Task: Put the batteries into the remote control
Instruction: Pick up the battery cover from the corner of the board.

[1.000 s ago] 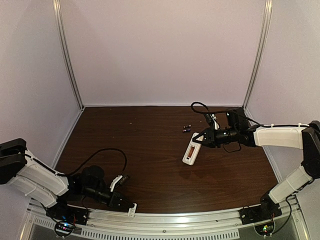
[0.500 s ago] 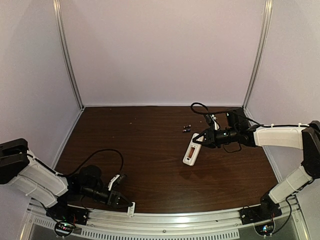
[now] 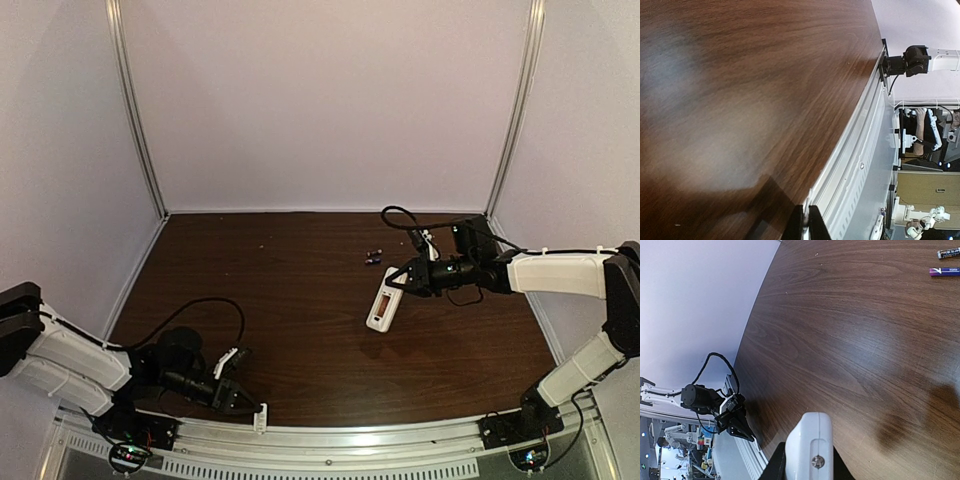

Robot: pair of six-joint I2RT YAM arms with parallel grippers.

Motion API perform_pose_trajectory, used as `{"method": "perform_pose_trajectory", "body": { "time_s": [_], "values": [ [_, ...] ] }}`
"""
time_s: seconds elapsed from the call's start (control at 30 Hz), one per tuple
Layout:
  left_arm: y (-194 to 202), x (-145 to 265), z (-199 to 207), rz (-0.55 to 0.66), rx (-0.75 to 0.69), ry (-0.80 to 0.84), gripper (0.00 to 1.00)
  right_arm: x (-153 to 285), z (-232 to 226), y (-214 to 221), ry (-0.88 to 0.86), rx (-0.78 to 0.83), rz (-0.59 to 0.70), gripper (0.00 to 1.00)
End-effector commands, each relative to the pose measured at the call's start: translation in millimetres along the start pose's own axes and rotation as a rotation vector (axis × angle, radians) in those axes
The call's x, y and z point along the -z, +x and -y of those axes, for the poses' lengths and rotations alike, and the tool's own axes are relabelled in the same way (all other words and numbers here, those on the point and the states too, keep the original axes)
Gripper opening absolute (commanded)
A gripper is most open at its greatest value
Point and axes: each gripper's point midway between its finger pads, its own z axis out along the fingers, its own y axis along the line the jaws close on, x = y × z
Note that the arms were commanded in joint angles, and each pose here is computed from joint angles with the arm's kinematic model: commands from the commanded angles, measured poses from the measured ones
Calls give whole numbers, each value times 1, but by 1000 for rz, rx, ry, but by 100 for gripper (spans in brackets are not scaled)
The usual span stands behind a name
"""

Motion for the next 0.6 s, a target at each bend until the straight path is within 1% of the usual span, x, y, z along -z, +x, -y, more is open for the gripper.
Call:
{"method": "perform_pose_trajectory", "body": {
  "time_s": [0.0,0.07,0.13,0.33,0.57],
  "values": [
    [-41,2,53,118,-83,178,0,1,-2,-9,0,24,21,0],
    [-41,4,48,140,-18,188,0,1,-1,-10,6,27,20,0],
    [-42,2,44,146,-5,181,0,2,-2,-9,8,28,20,0],
    [-50,10,34,232,50,136,0,1,0,-9,13,30,14,0],
    [-49,17,23,270,104,87,0,0,0,-10,8,26,18,0]
  ]
}}
